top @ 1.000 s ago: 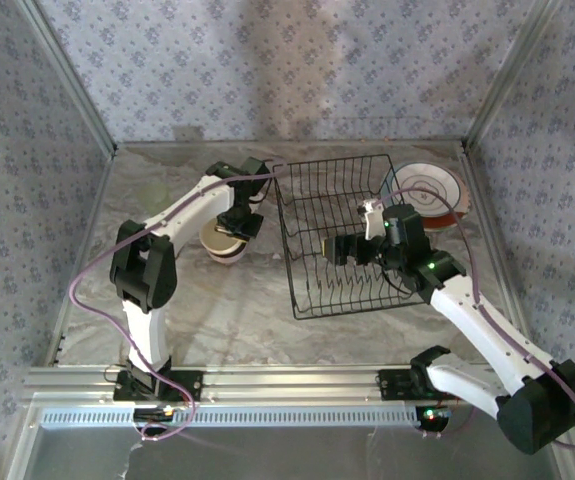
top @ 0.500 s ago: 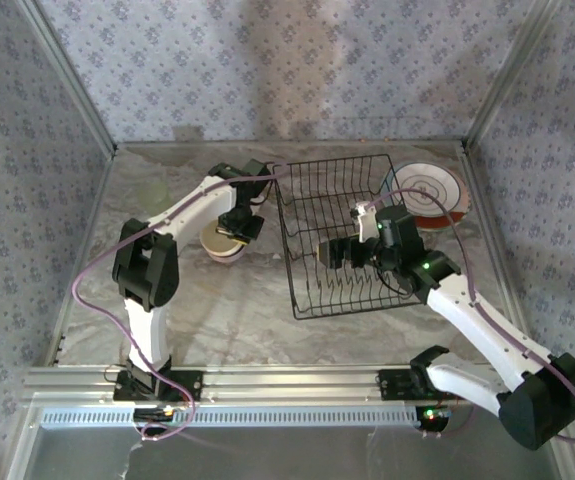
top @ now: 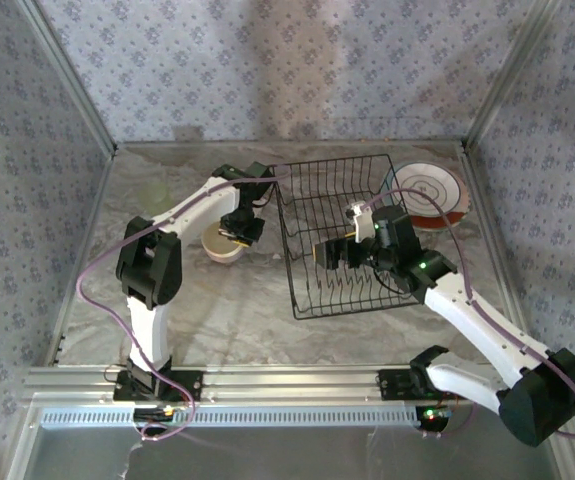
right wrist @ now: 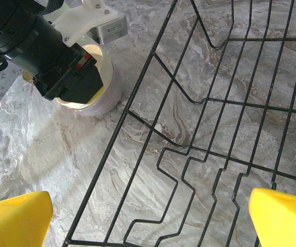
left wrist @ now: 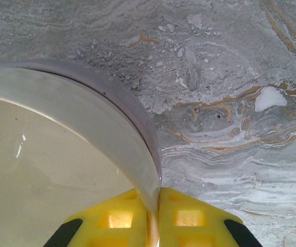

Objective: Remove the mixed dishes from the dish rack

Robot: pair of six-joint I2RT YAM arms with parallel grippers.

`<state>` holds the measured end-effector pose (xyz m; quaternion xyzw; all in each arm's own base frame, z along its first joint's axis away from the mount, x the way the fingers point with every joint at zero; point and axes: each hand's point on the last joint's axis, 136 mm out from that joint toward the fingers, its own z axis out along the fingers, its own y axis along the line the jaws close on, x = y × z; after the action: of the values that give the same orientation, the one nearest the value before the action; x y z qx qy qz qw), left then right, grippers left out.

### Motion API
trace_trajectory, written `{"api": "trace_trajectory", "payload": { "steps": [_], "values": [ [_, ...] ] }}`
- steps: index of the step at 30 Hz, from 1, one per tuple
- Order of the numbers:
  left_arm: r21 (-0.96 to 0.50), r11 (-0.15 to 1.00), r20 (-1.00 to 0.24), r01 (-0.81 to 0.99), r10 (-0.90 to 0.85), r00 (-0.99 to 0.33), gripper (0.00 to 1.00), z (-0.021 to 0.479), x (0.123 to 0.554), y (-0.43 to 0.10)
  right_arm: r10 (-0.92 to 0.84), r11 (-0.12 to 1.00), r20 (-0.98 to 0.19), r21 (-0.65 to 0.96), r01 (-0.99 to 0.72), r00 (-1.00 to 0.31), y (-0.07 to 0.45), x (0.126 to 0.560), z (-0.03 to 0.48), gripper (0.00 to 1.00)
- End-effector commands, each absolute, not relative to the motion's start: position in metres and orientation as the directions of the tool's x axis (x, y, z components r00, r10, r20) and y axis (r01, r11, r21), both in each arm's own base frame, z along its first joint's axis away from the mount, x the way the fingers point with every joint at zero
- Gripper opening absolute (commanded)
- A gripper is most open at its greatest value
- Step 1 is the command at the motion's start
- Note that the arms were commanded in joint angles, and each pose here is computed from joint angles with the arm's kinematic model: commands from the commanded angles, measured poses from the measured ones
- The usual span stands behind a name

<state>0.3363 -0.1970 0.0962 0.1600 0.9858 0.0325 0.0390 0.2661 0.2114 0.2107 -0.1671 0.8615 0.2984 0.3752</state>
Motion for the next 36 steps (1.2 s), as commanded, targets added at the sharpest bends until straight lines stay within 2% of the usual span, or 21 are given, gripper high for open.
{"api": "trace_trajectory", "payload": {
  "steps": [1,17,21,26,30,36],
  "values": [
    [0.090,0.941,-0.048,0.327,0.332,-0.942,0.13,0.096,0.333,-0.194,-0.084,0.758,-0.751,0.378,-0.532,-0.654,0.214,0.264,0.208,1.00],
    [0.087,0.943,-0.102,0.322,0.330,-0.939,0.32,0.117,0.337,-0.197,-0.085,0.762,-0.755,0.371,-0.530,-0.651,0.214,0.266,0.210,1.00],
    [0.085,0.943,-0.136,0.322,0.331,-0.934,0.42,0.128,0.339,-0.198,-0.085,0.769,-0.755,0.365,-0.525,-0.650,0.212,0.266,0.210,1.00],
    [0.078,0.944,-0.194,0.319,0.328,-0.924,0.62,0.146,0.343,-0.201,-0.080,0.783,-0.758,0.354,-0.511,-0.648,0.209,0.269,0.214,1.00],
    [0.088,0.946,-0.235,0.312,0.324,-0.917,0.70,0.161,0.346,-0.199,-0.076,0.799,-0.754,0.346,-0.492,-0.653,0.203,0.270,0.215,1.00],
    [0.108,0.958,-0.339,0.264,0.285,-0.897,0.84,0.191,0.351,-0.191,-0.022,0.865,-0.717,0.335,-0.373,-0.697,0.173,0.280,0.211,1.00]
  ]
}}
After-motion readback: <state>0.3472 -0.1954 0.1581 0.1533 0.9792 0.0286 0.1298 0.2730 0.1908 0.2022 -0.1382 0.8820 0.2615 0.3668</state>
